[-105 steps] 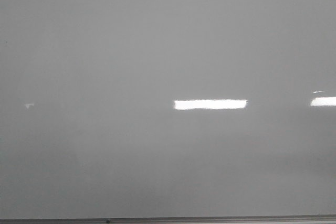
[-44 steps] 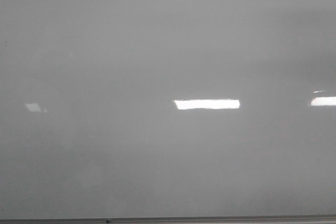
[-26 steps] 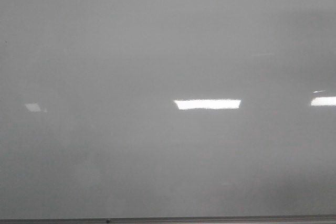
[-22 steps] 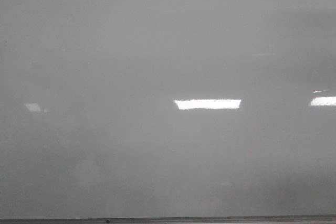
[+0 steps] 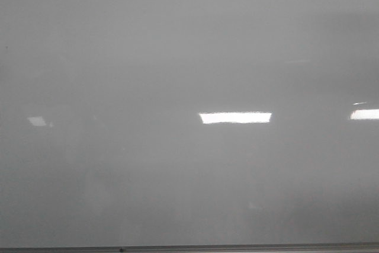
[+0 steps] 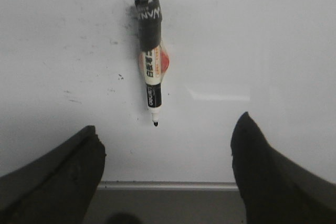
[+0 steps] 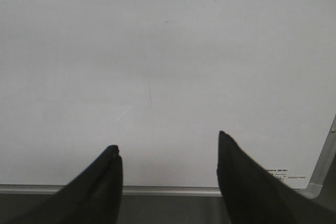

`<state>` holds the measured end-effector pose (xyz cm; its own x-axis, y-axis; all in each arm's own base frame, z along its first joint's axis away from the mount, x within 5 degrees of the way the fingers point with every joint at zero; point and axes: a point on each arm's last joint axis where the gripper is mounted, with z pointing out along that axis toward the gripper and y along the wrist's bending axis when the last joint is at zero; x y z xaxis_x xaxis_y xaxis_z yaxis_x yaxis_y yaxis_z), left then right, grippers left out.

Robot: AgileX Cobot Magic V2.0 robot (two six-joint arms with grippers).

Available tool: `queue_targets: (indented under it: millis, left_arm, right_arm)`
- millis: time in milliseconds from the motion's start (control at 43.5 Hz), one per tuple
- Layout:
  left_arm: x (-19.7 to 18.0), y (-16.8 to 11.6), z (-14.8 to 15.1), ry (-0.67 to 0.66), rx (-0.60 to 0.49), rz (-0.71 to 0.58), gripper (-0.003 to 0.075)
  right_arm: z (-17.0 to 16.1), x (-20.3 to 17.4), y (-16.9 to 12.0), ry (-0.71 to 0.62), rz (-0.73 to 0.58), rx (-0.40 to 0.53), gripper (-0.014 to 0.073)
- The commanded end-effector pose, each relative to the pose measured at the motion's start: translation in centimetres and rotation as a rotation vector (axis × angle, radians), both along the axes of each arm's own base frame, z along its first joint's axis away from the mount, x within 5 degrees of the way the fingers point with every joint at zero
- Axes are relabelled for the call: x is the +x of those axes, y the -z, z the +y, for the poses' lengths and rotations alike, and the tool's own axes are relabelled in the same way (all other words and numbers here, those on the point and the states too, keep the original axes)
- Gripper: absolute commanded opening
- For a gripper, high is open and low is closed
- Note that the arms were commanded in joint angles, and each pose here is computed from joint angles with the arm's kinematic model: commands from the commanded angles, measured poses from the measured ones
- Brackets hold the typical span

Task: Write number 7 on whiteboard

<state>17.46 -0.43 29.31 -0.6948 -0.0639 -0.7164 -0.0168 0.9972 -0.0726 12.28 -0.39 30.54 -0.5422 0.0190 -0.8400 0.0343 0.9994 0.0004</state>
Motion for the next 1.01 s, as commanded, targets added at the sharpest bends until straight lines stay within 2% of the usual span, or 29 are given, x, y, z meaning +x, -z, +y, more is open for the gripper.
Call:
queue_targets:
  millis: [0, 390, 988]
  left_arm:
    - [2.0, -0.3, -0.2, -0.005, -0.018, -0.046, 0.0512]
    - [6.6, 3.5, -0.2, -0.022, -0.025, 0.017, 0.0512]
    - [10.2, 8.1, -0.1, -0.035, -0.016, 0.06, 0.051]
  right_arm:
    - [-0.1, 0.5, -1.6, -0.002, -0.092, -0.026, 0.0436]
    - [-0.1, 0.5, -1.6, -0.002, -0.092, -0.026, 0.0436]
    - [-0.1, 0.5, -1.6, -0.002, -0.092, -0.026, 0.0436]
